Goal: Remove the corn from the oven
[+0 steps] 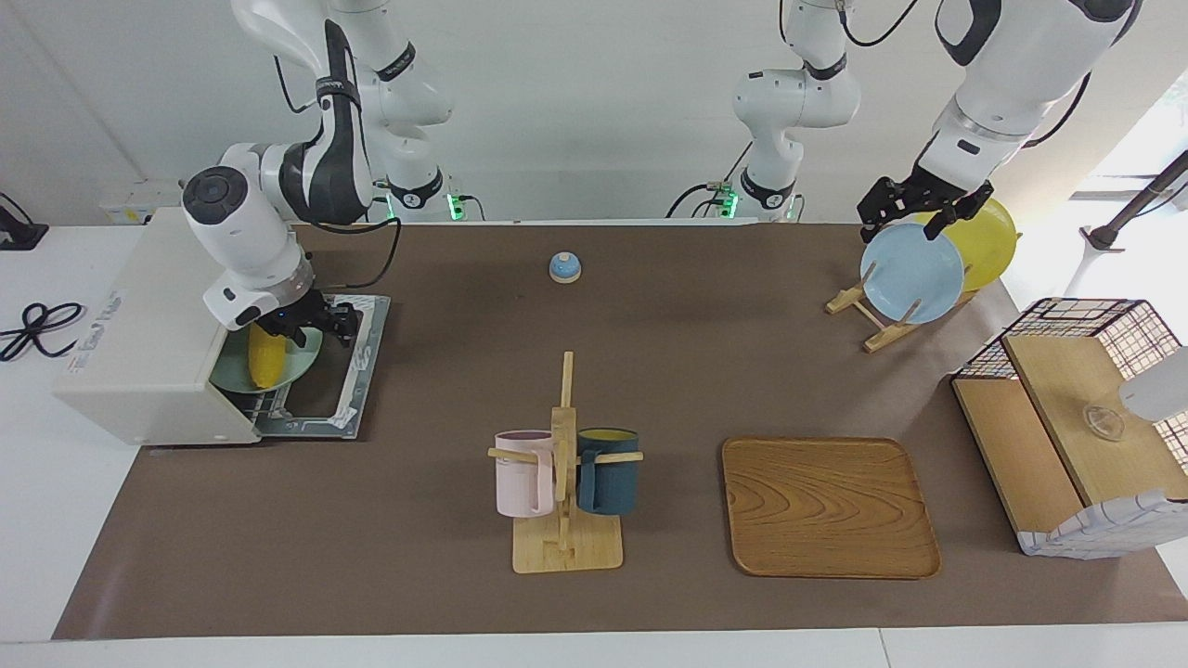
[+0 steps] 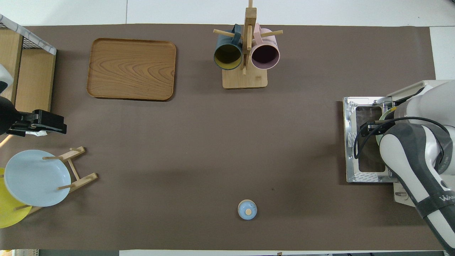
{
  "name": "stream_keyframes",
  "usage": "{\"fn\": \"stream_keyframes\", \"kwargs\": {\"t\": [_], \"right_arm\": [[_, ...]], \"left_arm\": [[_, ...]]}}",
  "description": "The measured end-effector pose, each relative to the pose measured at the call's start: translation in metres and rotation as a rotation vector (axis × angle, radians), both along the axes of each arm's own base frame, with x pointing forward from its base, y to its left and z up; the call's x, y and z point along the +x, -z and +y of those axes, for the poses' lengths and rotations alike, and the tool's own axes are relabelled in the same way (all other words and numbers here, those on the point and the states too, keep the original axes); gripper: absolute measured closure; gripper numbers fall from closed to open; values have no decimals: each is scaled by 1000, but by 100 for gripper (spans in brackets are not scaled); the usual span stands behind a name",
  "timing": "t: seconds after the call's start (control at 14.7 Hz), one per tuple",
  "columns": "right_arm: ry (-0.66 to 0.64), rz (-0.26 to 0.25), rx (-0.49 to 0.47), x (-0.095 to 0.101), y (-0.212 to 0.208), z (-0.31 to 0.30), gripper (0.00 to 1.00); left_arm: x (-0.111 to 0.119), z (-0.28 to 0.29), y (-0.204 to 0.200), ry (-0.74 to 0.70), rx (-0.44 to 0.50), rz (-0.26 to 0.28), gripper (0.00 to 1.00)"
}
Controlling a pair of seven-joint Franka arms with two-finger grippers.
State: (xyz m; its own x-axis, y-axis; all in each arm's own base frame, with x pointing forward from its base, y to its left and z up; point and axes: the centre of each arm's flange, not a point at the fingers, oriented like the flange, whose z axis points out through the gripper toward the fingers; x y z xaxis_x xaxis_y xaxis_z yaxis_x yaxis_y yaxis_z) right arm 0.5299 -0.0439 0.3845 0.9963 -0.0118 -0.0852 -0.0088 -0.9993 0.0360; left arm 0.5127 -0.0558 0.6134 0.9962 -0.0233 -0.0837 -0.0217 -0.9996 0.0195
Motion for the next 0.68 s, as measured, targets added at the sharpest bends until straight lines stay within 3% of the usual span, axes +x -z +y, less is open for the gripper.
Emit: {"fn": "stream_keyframes", "kwargs": {"t": [0.14, 0.27, 0.41, 0.61, 0.68], "right_arm": [[-4, -18, 0, -5, 10, 1, 37], [-4, -15, 0, -11, 17, 1, 53], [-8, -11, -1, -14, 20, 1, 58], [-25, -5, -8, -16, 18, 2, 93], [-40, -3, -12, -16, 13, 9, 96]], "left_arm": [[0, 0, 0, 0, 0, 0, 0], [0, 0, 0, 0, 0, 0, 0], [0, 0, 0, 0, 0, 0, 0], [0, 0, 0, 0, 0, 0, 0], [0, 0, 0, 0, 0, 0, 0]]}}
